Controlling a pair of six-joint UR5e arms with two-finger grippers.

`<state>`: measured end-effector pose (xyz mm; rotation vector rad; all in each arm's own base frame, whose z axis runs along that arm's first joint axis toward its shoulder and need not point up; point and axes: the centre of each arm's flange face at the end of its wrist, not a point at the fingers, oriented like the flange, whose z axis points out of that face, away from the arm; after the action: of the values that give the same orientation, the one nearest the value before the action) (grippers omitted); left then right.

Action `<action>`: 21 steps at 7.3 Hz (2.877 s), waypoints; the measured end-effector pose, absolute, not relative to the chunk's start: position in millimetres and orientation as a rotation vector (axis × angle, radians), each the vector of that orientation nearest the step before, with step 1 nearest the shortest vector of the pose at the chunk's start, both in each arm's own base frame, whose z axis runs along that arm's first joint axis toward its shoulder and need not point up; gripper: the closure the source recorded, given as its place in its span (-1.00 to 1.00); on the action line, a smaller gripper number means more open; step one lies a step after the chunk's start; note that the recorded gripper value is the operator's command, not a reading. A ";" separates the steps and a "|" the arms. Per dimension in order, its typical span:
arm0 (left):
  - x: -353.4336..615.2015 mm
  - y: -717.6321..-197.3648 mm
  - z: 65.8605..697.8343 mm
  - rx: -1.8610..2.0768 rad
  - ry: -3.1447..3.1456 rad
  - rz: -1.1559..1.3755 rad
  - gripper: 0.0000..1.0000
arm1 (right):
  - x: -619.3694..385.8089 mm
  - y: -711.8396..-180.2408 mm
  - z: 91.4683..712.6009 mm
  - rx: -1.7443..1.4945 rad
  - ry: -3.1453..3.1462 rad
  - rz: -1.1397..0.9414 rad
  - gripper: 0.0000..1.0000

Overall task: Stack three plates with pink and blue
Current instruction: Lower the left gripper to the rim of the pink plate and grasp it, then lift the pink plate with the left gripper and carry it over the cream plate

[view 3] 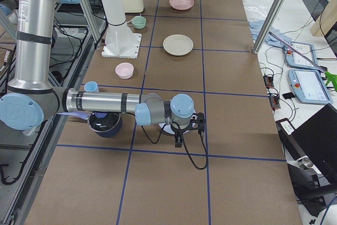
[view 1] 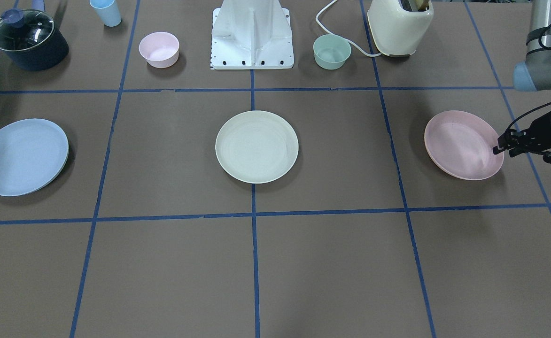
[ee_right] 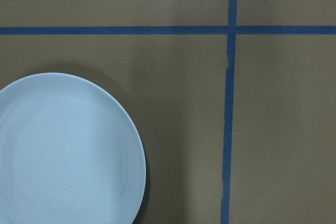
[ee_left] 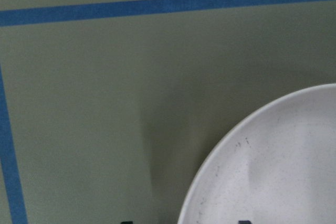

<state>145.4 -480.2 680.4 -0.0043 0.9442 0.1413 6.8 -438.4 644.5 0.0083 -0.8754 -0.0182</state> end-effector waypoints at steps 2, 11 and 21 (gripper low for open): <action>145.4 -479.8 683.1 -0.008 0.943 0.140 0.32 | 6.6 -438.5 643.9 0.009 -0.877 -0.019 -1.00; 161.4 -481.7 680.6 -0.002 0.980 0.187 1.00 | 6.3 -438.3 644.8 0.006 -0.882 -0.018 -1.00; 417.2 -491.3 294.6 -0.148 1.264 0.058 1.00 | -0.8 -448.8 635.4 0.019 -0.886 -0.039 -1.00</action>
<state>417.2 -491.3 294.6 -0.1480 1.2636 0.0583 -0.8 -448.8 635.4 0.0193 -0.8860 -0.0395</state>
